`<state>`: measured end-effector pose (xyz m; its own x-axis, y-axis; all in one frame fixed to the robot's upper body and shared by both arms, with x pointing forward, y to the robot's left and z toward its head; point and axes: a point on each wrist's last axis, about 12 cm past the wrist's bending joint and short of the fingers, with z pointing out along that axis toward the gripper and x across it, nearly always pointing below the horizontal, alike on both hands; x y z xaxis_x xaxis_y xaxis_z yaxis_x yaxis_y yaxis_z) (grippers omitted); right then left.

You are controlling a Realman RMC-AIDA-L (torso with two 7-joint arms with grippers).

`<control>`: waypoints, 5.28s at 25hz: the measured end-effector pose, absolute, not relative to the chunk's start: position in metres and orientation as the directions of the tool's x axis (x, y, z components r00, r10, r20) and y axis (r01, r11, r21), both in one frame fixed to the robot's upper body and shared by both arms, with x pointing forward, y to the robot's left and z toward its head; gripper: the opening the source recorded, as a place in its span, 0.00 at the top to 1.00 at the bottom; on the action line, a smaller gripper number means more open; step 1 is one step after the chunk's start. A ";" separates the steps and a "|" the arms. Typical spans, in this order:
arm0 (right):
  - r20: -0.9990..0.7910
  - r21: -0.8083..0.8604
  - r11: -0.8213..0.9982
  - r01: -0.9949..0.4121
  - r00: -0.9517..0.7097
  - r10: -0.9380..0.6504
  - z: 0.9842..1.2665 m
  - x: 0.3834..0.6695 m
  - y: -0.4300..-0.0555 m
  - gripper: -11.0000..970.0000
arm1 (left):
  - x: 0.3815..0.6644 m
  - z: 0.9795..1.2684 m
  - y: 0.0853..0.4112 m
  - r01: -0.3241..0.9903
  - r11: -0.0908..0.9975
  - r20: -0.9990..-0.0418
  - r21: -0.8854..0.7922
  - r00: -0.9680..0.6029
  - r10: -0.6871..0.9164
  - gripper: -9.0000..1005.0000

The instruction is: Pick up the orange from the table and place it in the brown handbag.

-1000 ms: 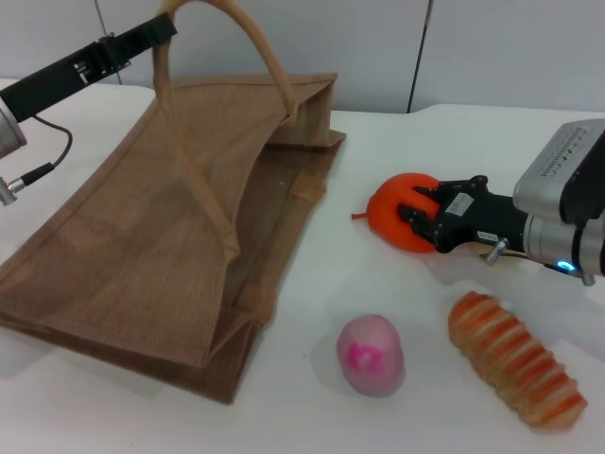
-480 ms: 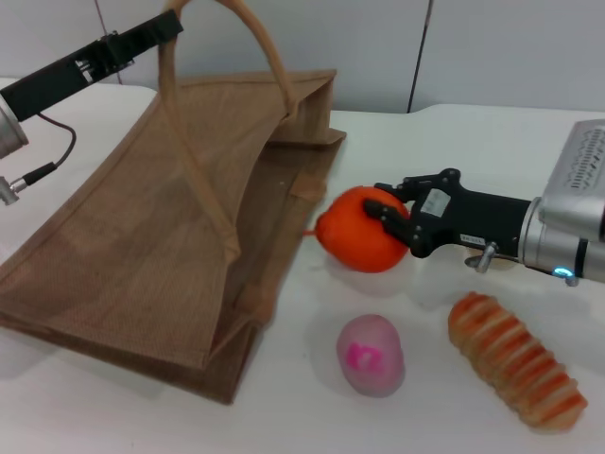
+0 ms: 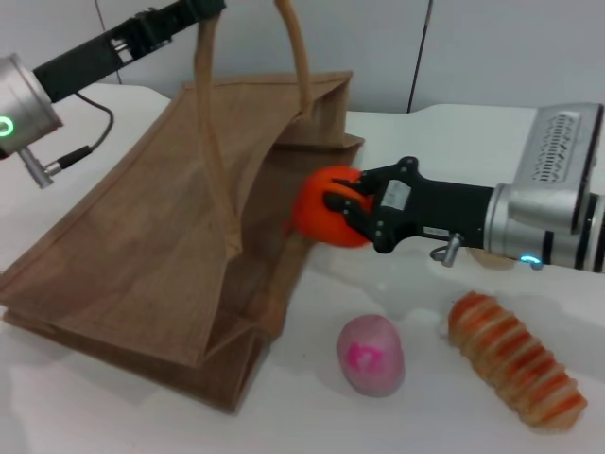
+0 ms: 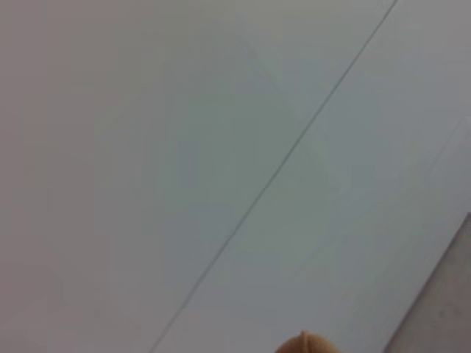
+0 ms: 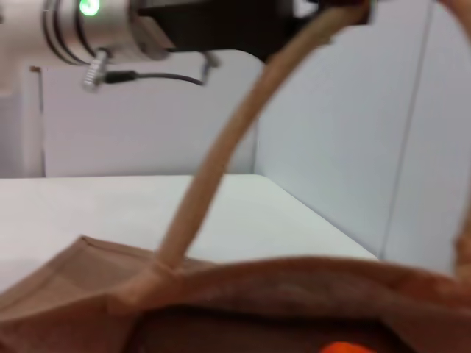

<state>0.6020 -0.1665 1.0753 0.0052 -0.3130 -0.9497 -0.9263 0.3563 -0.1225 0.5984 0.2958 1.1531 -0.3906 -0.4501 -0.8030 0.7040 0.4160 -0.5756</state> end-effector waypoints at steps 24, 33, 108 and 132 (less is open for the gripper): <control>-0.913 -0.191 0.285 -0.939 0.064 -0.402 1.074 0.604 -0.114 0.93 | 0.593 1.175 0.257 0.814 0.147 -0.773 -0.561 -0.453 -0.444 0.87; -0.911 -0.197 0.347 -0.917 0.041 -0.410 1.072 0.609 -0.115 0.85 | 0.587 1.176 0.268 0.813 0.123 -0.744 -0.569 -0.446 -0.499 0.87; -0.982 0.062 0.996 -0.071 0.173 0.073 1.053 0.554 -0.326 0.22 | 0.569 1.065 0.325 0.112 0.973 -0.959 -0.202 0.180 -0.220 0.35; -0.982 0.077 0.995 -0.064 0.169 0.086 1.050 0.548 -0.329 0.22 | 0.567 1.067 0.330 0.091 0.975 -0.953 -0.204 0.207 -0.219 0.35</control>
<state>0.5475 -0.3292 1.0497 0.1687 0.0864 -0.9819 -0.0636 0.9950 0.0766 0.5672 0.3298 1.0673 0.2074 -0.2191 -0.9534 0.0910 0.9747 -0.2042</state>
